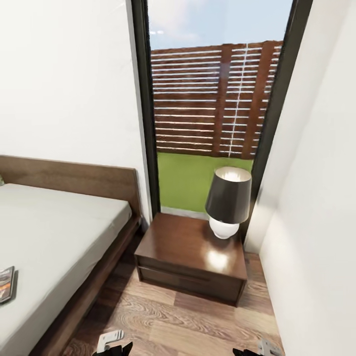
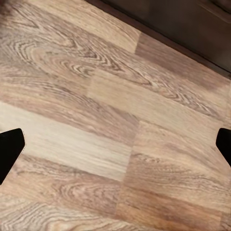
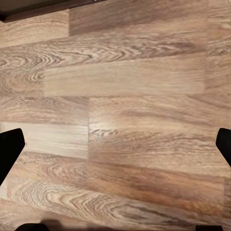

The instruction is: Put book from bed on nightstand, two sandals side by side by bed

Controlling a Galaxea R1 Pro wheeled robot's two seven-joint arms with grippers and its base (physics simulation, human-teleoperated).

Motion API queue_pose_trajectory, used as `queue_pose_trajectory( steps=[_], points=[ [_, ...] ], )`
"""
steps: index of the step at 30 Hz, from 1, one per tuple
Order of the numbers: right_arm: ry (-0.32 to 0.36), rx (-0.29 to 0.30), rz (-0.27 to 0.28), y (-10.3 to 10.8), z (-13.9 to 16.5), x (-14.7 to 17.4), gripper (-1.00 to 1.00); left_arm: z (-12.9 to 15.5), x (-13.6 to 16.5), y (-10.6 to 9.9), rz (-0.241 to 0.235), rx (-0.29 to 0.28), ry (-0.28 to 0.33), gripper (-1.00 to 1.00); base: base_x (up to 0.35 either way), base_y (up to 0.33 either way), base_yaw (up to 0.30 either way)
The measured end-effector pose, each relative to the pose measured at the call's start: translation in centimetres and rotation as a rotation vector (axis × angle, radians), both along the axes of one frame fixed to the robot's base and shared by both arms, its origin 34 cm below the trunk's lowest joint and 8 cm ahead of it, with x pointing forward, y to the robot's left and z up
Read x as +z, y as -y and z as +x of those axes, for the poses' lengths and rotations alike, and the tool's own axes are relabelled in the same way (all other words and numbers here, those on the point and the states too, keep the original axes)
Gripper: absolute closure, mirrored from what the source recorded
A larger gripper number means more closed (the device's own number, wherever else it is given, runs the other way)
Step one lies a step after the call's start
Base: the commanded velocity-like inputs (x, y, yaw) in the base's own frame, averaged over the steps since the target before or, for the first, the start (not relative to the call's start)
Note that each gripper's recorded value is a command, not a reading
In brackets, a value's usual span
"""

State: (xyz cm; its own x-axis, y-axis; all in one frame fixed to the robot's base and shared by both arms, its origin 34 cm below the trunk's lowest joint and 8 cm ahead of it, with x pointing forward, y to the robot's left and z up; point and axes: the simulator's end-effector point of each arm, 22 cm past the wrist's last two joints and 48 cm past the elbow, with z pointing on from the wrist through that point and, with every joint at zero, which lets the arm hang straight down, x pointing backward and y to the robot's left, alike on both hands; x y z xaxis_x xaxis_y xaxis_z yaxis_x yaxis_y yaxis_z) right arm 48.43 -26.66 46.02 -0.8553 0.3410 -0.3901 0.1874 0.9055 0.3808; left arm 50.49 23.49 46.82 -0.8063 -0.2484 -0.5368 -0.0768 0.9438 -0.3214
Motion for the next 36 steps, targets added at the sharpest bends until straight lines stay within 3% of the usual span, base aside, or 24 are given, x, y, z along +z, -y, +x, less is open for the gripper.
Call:
queue_pose_trajectory(
  steps=[7, 28, 36],
  points=[
    [-0.002, 0.0, 0.0, 0.0, -0.06, -0.06, -1.0, -0.06, -0.07, -0.01, 0.0, 0.0, -0.002, -1.0, 0.296, -0.003, 0.179],
    [-0.002, 0.0, 0.0, -0.01, -0.07, -0.07, -1.0, -0.09, -0.09, 0.04, 0.0, -0.001, -0.003, -1.0, 0.309, -0.076, 0.015],
    [-0.002, 0.0, 0.0, -0.02, -0.07, -0.07, -1.0, -0.09, -0.09, 0.01, 0.0, -0.001, -0.003, -1.0, 0.31, -0.082, 0.221]
  ],
)
